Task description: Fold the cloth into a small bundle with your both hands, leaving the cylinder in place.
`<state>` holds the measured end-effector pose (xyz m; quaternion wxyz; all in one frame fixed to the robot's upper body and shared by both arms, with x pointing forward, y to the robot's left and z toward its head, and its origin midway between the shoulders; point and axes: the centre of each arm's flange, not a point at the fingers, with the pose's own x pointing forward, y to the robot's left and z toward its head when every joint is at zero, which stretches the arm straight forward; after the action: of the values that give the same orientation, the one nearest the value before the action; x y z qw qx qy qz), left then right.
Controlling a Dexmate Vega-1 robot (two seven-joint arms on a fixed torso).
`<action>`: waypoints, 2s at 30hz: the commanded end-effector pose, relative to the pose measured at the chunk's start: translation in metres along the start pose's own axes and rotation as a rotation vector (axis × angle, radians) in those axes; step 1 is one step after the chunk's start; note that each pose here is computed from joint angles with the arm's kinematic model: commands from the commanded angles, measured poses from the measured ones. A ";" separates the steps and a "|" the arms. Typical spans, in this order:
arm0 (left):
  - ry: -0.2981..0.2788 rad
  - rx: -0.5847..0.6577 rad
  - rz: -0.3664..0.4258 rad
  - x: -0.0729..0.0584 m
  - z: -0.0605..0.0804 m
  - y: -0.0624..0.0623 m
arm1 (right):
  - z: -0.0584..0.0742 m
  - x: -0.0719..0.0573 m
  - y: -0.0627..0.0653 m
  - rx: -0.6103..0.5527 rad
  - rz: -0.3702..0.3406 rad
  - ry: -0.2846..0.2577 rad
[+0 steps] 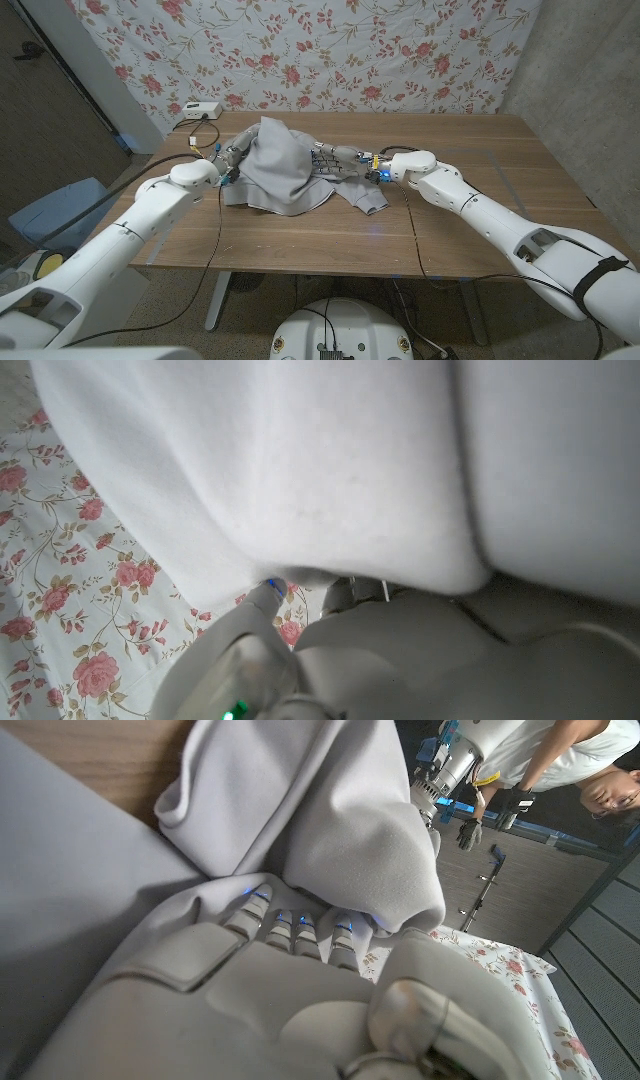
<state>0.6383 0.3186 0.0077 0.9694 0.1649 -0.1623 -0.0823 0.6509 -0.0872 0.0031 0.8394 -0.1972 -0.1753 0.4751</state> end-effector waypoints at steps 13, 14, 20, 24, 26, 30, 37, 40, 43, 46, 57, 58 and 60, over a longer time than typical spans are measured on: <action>-0.184 -0.280 -0.286 0.061 -0.016 -0.098 | -0.031 0.004 0.005 0.089 -0.122 -0.028; -0.201 -0.285 -0.299 0.063 -0.013 -0.104 | -0.033 0.005 0.006 0.101 -0.133 -0.038; -0.289 -0.331 -0.268 0.065 -0.003 -0.137 | -0.037 0.004 0.007 0.141 -0.232 -0.110; -0.327 -0.357 -0.193 0.063 -0.002 -0.160 | -0.037 0.001 0.005 0.137 -0.327 -0.164; -0.336 -0.357 -0.183 0.062 0.000 -0.172 | -0.035 0.000 0.003 0.117 -0.371 -0.185; -0.342 -0.380 -0.182 0.062 0.004 -0.199 | -0.030 -0.002 0.002 0.050 -0.406 -0.213; -0.345 -0.330 -0.165 0.060 0.012 -0.209 | -0.030 -0.004 0.004 0.040 -0.386 -0.216; -0.347 -0.292 -0.128 0.055 0.018 -0.203 | -0.028 -0.005 0.004 0.036 -0.379 -0.227; -0.357 -0.259 -0.077 0.049 0.023 -0.195 | -0.024 -0.004 0.003 0.030 -0.364 -0.238; -0.362 -0.208 0.001 0.040 0.032 -0.186 | -0.019 -0.003 0.002 0.015 -0.351 -0.249; -0.414 0.017 0.221 0.006 0.073 -0.170 | 0.019 0.004 -0.004 -0.015 -0.209 -0.292; -0.417 0.032 0.230 0.004 0.076 -0.169 | 0.022 0.003 -0.005 -0.014 -0.199 -0.296; -0.425 0.053 0.249 -0.001 0.082 -0.169 | 0.025 0.002 -0.005 0.019 -0.180 -0.308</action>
<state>0.6318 0.1534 0.0133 0.9304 0.0744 -0.3523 -0.0690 0.6537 -0.0861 0.0031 0.8686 -0.1063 -0.3103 0.3715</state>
